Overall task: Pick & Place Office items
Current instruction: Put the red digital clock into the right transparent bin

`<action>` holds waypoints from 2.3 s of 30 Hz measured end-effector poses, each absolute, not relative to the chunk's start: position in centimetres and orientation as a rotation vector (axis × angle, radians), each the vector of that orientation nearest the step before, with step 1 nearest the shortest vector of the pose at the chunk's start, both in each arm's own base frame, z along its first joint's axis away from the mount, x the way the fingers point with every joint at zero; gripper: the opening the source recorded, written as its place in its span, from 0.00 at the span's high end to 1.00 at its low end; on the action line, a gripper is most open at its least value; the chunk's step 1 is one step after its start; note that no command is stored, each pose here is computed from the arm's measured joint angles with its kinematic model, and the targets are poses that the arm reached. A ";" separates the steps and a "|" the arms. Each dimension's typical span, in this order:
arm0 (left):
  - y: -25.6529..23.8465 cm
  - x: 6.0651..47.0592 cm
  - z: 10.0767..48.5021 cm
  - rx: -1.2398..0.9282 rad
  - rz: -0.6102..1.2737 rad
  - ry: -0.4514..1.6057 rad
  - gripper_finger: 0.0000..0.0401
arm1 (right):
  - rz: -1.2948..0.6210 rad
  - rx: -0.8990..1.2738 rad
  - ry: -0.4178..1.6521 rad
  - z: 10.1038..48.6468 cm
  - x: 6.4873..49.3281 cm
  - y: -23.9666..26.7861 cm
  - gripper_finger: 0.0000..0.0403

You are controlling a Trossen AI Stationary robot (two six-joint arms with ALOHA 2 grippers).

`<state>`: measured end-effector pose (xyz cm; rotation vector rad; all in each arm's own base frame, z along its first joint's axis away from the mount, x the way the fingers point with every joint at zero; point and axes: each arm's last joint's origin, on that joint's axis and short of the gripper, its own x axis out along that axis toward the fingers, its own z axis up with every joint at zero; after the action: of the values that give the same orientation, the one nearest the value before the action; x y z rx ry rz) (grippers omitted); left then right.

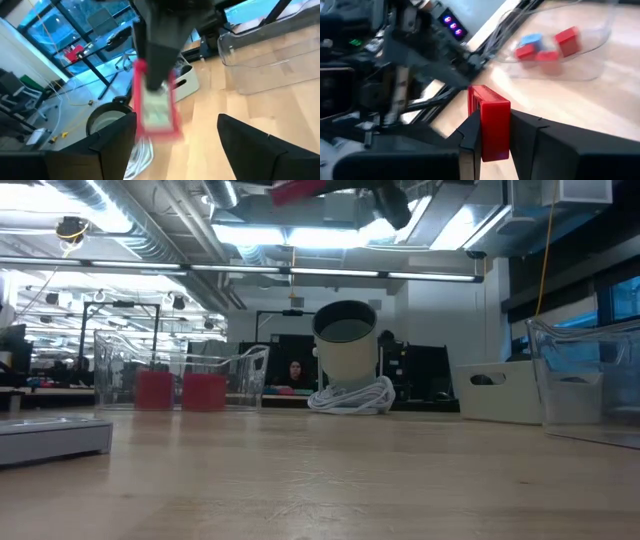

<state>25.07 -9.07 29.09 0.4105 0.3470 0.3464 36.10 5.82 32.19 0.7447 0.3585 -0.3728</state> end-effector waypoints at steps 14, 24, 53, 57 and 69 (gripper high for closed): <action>-10.3 18.8 31.0 0.240 0.397 0.320 0.30 | -0.331 0.852 1.027 32.8 26.7 8.5 0.84; -9.3 17.2 28.1 0.132 0.477 0.452 0.30 | -0.623 0.909 1.340 31.1 21.4 13.7 0.84; -8.8 16.3 23.0 0.031 0.481 0.550 0.30 | -1.027 0.586 1.521 20.0 25.2 18.4 0.83; -8.8 16.3 23.0 0.029 0.478 0.553 0.30 | -1.031 0.589 1.519 20.1 25.2 18.4 0.81; -8.8 16.3 23.0 0.029 0.475 0.556 0.30 | -1.036 0.580 1.482 20.0 25.3 18.3 0.79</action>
<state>16.27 -8.80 22.99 0.0290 0.5555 0.4746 25.30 18.34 20.05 0.5798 1.4823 -1.0363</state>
